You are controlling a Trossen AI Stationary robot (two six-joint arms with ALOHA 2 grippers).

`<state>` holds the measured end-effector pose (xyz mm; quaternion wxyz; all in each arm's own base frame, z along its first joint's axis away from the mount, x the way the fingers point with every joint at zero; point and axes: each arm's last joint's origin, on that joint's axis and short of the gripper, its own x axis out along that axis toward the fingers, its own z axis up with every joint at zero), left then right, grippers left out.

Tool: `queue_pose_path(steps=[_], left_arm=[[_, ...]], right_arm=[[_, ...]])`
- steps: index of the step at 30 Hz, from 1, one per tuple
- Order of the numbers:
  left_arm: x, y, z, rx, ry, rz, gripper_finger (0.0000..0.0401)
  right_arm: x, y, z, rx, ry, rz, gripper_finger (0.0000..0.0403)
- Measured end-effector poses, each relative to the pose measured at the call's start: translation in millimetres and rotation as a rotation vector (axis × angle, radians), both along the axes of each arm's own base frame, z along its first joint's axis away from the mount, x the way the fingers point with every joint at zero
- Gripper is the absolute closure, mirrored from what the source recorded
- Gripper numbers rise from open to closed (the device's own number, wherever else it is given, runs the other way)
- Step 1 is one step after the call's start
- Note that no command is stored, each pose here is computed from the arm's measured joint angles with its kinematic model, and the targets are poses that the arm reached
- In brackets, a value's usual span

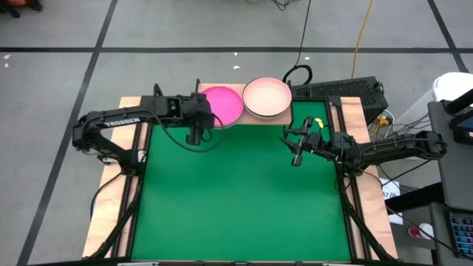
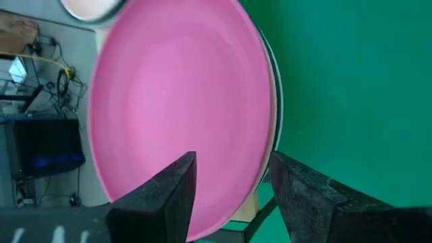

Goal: Place and stack plates onto a shelf
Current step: Stack the pink plate on the left beige plate, then return to Home Position

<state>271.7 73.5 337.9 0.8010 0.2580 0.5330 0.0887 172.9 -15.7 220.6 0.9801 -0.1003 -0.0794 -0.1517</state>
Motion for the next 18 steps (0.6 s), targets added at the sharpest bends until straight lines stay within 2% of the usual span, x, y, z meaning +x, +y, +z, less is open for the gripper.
queue_pose_path(steps=[12,18], left_arm=[[-21,-32,27,0.010,-0.098,-0.138,0.0208],[-33,-48,40,0.090,-0.114,-0.299,0.0229]], right_arm=[[0,0,0,0.000,0.000,0.000,0.0271],[0,0,0,0.000,0.000,0.000,0.0271]])
